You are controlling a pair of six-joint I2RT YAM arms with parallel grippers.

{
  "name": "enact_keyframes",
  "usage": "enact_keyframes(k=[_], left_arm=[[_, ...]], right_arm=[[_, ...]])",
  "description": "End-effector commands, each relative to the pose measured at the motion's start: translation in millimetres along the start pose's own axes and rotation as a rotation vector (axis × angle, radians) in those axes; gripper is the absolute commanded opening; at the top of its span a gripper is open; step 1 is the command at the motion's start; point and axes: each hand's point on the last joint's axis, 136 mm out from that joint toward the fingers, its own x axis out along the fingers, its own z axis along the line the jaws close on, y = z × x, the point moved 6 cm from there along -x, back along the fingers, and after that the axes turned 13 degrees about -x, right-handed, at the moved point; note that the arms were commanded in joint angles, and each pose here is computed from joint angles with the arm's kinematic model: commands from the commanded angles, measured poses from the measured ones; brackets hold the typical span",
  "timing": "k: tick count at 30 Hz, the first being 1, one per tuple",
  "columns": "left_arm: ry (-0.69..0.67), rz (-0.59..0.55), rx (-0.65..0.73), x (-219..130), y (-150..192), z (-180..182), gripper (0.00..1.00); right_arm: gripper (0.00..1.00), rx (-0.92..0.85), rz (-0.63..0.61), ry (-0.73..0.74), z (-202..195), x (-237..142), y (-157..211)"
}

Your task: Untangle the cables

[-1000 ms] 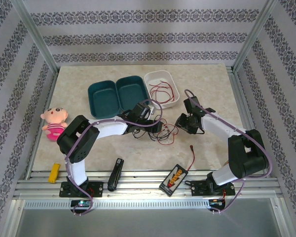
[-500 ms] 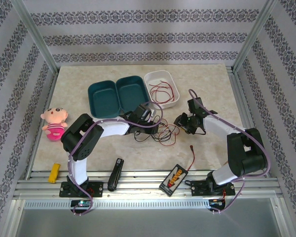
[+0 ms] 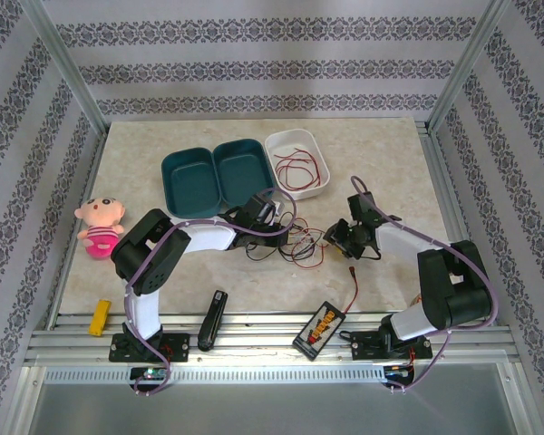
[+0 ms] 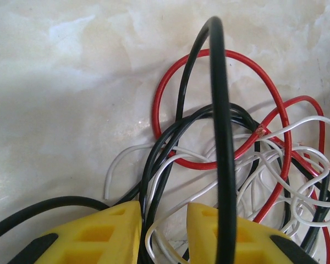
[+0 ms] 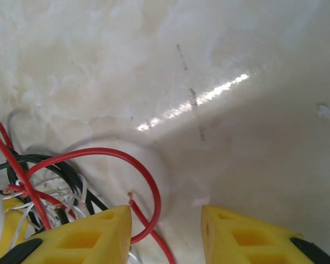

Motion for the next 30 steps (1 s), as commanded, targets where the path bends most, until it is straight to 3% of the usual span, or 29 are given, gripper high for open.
enact_keyframes(k=[1, 30], left_arm=[[-0.07, 0.097, -0.051, 5, 24, 22, 0.28], [-0.056, 0.104, -0.056, 6, 25, 22, 0.28]], right_arm=[[0.38, 0.026, -0.026, -0.035, 1, -3, -2], [0.3, 0.026, 0.015, -0.153, 28, 33, 5]])
